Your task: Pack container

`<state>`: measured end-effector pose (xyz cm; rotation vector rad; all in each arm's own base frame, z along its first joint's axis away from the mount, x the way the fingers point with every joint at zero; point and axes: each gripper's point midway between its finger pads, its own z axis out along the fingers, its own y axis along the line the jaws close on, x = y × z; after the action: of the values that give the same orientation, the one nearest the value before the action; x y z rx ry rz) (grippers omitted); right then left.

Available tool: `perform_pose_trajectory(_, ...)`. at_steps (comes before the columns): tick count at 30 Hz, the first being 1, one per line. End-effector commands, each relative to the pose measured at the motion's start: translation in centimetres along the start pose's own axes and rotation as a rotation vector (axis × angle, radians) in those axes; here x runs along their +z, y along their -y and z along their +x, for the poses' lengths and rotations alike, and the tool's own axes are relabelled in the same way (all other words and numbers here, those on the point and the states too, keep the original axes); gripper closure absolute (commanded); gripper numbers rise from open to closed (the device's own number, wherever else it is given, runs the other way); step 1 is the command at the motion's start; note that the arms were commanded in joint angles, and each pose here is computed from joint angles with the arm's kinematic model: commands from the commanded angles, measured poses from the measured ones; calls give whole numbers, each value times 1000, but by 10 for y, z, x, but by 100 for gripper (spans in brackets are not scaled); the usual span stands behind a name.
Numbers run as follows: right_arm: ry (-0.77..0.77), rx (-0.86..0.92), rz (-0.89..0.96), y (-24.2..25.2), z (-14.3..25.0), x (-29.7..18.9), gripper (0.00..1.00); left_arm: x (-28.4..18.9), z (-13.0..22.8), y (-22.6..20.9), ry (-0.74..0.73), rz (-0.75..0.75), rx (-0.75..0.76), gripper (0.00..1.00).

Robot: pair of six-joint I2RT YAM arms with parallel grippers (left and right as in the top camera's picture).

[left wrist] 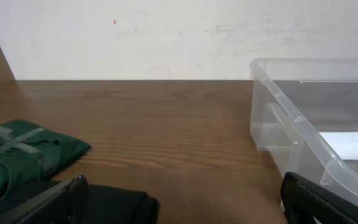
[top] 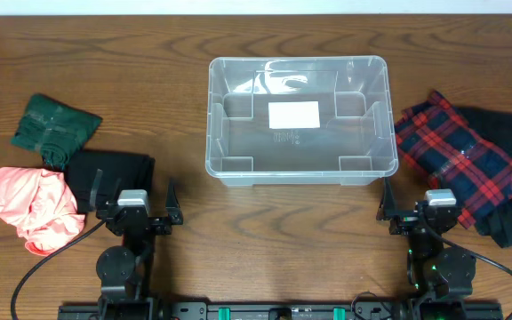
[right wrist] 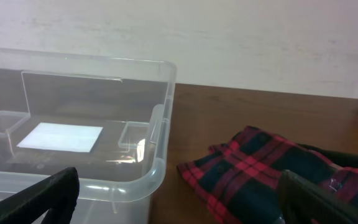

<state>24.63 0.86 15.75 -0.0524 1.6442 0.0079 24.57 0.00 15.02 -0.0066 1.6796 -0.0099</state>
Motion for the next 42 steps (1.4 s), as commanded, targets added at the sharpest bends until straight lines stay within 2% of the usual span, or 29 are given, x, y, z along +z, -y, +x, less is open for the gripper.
perform_pose_trajectory(1, 1, -12, -11, -3, 1, 0, 1, 0, 16, 0, -55, 0, 16, 2)
perform_pose_trajectory(10, 14, -12, -10, -2, -3, 0, 1, 0, 16, 0, -55, 0, 16, 2)
perform_pose_trajectory(17, 138, 59, -1, 0, -36, -4, 1, 0, 16, -1, -55, 0, 16, 2)
perform_pose_trajectory(22, 136, 83, 73, 14, -60, -12, 1, 0, 16, 0, -55, 0, 16, 2)
perform_pose_trajectory(29, -11, 41, 209, 38, -97, -20, 1, 0, 16, 0, -55, 0, 16, 2)
perform_pose_trajectory(33, -153, 2, 256, 47, -115, -15, 1, 0, 16, 0, -55, 0, 16, 2)
perform_pose_trajectory(38, -429, -73, 316, 62, -121, -7, 1, 0, 16, 0, -55, 0, 16, 2)
perform_pose_trajectory(42, -701, -111, 326, 71, -105, -5, 1, 0, 15, -1, -55, 0, 16, 2)
